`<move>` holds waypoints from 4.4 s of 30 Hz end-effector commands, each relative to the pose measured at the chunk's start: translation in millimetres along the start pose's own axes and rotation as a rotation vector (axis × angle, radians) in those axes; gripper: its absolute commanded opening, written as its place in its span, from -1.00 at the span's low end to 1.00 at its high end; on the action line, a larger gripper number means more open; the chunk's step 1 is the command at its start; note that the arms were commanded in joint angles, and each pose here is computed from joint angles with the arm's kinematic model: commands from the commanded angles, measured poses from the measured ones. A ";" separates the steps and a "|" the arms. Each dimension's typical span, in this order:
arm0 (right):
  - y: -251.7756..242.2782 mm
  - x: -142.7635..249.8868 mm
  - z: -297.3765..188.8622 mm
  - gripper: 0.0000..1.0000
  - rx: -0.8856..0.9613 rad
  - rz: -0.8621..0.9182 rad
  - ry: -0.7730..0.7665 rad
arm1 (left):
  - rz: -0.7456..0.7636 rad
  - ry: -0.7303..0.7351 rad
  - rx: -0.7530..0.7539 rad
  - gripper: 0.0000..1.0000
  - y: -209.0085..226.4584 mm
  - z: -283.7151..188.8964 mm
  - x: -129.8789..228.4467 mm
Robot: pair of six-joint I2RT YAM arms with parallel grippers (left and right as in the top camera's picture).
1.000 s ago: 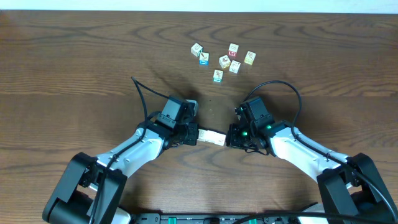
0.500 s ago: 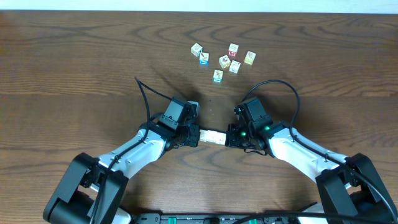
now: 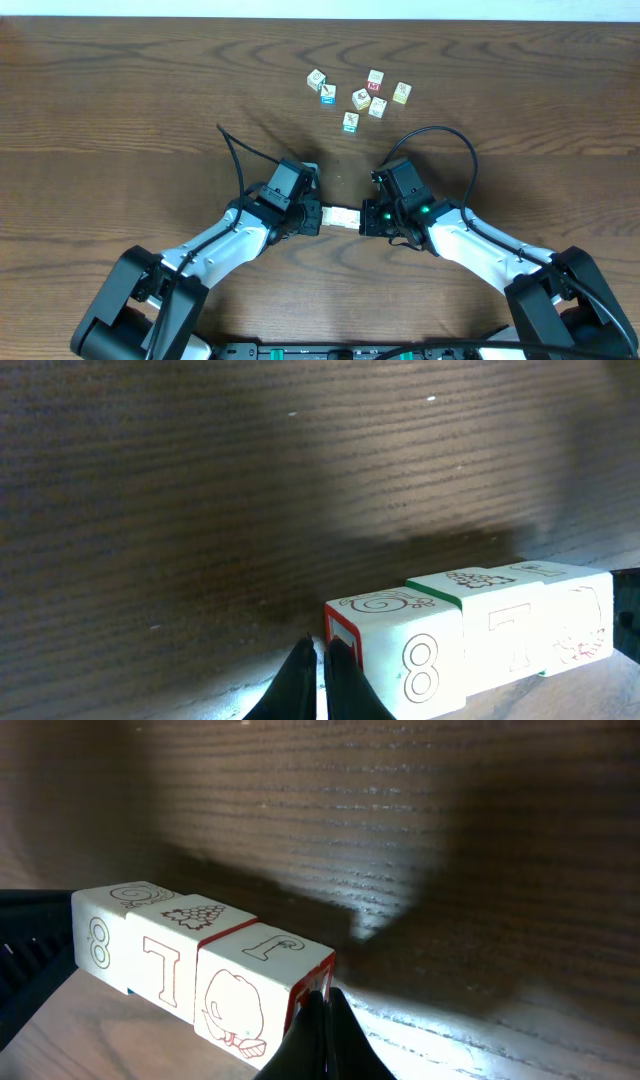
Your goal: Lift 3 blocks
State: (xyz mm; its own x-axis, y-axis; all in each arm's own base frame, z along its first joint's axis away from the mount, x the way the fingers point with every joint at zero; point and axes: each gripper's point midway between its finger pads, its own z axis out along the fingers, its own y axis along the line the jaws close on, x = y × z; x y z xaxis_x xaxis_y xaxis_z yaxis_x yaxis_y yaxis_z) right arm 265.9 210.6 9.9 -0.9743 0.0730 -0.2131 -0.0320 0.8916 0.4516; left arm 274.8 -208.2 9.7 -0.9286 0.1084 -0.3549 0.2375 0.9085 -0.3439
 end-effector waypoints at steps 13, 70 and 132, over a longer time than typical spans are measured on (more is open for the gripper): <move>40.7 21.1 -2.9 -0.98 -0.190 -0.214 0.096 | 0.067 0.047 0.203 -0.85 -60.4 -0.6 11.1; 54.8 10.6 -11.5 -0.97 -0.203 -0.026 0.116 | 0.143 0.040 0.284 -0.85 -85.0 -12.5 12.4; 67.1 -9.7 -24.1 -0.97 -0.179 -0.061 0.083 | 0.147 0.005 0.301 -0.85 -93.7 -27.0 0.9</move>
State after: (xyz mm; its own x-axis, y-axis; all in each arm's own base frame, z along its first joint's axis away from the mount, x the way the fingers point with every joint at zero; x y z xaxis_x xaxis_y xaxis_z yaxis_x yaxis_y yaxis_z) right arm 266.1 196.8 14.3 -0.9820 0.0947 -0.1636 0.0294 0.9314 0.3628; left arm 267.5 -225.1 26.6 -0.9042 0.1453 -0.4017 0.2979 0.8884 -0.3492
